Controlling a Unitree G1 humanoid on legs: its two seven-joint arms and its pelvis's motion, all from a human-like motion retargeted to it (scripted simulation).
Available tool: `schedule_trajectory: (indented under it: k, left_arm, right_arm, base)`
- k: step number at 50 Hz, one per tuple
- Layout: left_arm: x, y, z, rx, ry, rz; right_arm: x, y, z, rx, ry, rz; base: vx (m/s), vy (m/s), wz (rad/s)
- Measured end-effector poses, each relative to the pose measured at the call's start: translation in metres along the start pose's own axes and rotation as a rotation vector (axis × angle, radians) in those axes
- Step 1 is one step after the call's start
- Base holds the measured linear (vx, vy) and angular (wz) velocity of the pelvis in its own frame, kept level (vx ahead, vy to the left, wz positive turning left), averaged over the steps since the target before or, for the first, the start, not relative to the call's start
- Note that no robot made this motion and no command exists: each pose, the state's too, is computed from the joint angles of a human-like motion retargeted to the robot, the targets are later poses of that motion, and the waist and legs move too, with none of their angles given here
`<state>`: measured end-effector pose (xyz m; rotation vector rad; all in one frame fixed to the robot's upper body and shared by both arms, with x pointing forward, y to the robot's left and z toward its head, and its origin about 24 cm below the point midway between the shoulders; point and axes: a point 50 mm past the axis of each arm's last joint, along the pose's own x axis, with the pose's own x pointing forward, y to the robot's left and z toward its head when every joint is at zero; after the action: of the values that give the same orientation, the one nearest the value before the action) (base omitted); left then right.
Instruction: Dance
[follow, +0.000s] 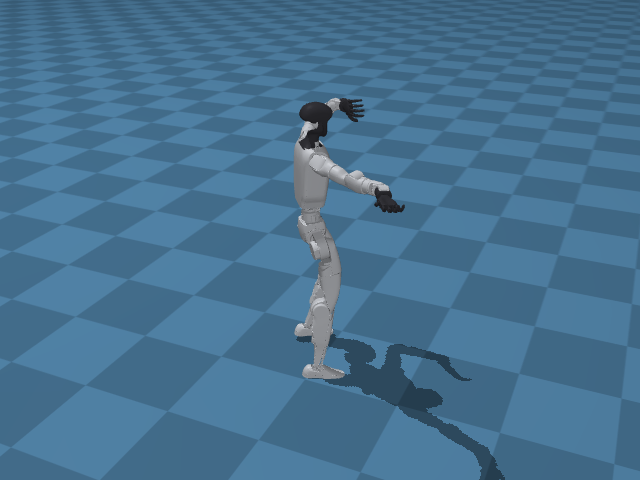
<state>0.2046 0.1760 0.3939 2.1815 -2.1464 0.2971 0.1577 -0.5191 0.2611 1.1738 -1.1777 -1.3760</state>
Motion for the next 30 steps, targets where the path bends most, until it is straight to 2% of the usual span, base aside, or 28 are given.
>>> schedule_trajectory:
  k: [2,4,9,12,14,15,18,20,23,27,30]
  left_arm:
    - [-0.021,-0.006,-0.021,0.064,0.151,-0.051]
    - [-0.052,-0.011,-0.045,0.128,0.42,-0.087]
    - [-0.174,0.003,-0.052,0.167,1.436,-0.026]
    - [-0.239,-0.001,0.001,0.003,2.078,0.246]
    - [-0.261,-0.015,0.045,-0.196,2.361,0.489]
    - [-0.27,-0.022,0.067,-0.285,2.458,0.622]
    - [-0.285,-0.036,0.134,-0.282,2.642,0.953]
    - [-0.28,-0.049,0.18,-0.334,2.741,1.009]
    - [-0.232,-0.092,0.245,-0.675,2.959,0.861]
    - [-0.116,-0.143,0.304,-1.424,2.95,0.513]
    - [-0.006,-0.155,0.335,-2.034,2.79,0.298]
  right_arm:
    - [-0.004,-0.005,-0.003,0.011,-0.045,0.091]
    - [-0.015,-0.004,-0.008,-0.095,-0.107,0.222]
    - [-0.077,0.027,-0.057,-0.672,0.01,0.907]
    - [-0.138,0.017,-0.098,-0.895,0.152,1.235]
    - [-0.174,-0.001,-0.12,-0.993,0.146,1.34]
    - [-0.192,-0.013,-0.13,-1.031,0.125,1.367]
    - [-0.235,-0.053,-0.155,-1.05,-0.013,1.231]
    - [-0.26,-0.083,-0.17,-1.048,0.022,1.161]
    - [-0.294,-0.136,-0.195,-1.164,0.359,1.152]
    - [-0.332,-0.221,-0.202,-1.337,0.954,0.898]
    - [-0.349,-0.259,-0.191,-1.359,1.245,0.66]
  base:
    - [0.01,-0.04,-0.45]
    - [0.04,-0.05,-0.54]
    - [0.02,-0.08,-0.52]
    - [0.02,-0.01,-0.33]
    - [0.06,0.04,-0.24]
    - [0.1,0.07,-0.37]
    - [0.07,0.14,-0.26]
    - [-0.03,0.14,0.03]
    - [-0.14,0.11,0.05]
    - [-0.08,0.02,0.21]
    - [0.06,-0.01,0.52]
